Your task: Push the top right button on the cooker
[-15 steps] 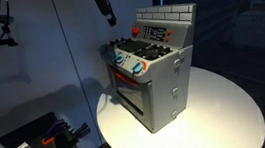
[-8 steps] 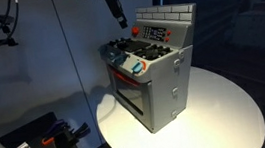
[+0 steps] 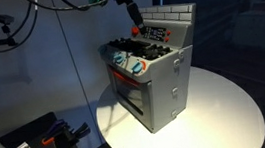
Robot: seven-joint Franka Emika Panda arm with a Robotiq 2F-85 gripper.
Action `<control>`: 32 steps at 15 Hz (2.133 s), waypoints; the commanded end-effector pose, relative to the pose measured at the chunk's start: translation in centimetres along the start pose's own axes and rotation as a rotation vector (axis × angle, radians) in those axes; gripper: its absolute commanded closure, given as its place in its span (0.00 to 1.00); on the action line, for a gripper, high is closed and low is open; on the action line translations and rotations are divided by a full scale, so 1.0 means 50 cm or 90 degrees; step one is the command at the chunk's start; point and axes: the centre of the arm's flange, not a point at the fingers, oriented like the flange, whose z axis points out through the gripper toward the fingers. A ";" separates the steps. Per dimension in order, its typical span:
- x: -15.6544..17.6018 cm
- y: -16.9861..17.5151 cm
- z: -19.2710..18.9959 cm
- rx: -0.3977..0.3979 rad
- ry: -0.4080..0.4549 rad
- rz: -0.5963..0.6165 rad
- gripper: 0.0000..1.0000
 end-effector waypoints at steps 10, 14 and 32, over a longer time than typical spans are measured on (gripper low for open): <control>0.073 -0.026 0.021 0.016 0.024 0.010 0.00; 0.085 -0.028 0.035 0.014 0.026 0.022 0.00; 0.147 -0.044 0.133 0.037 0.033 0.040 0.00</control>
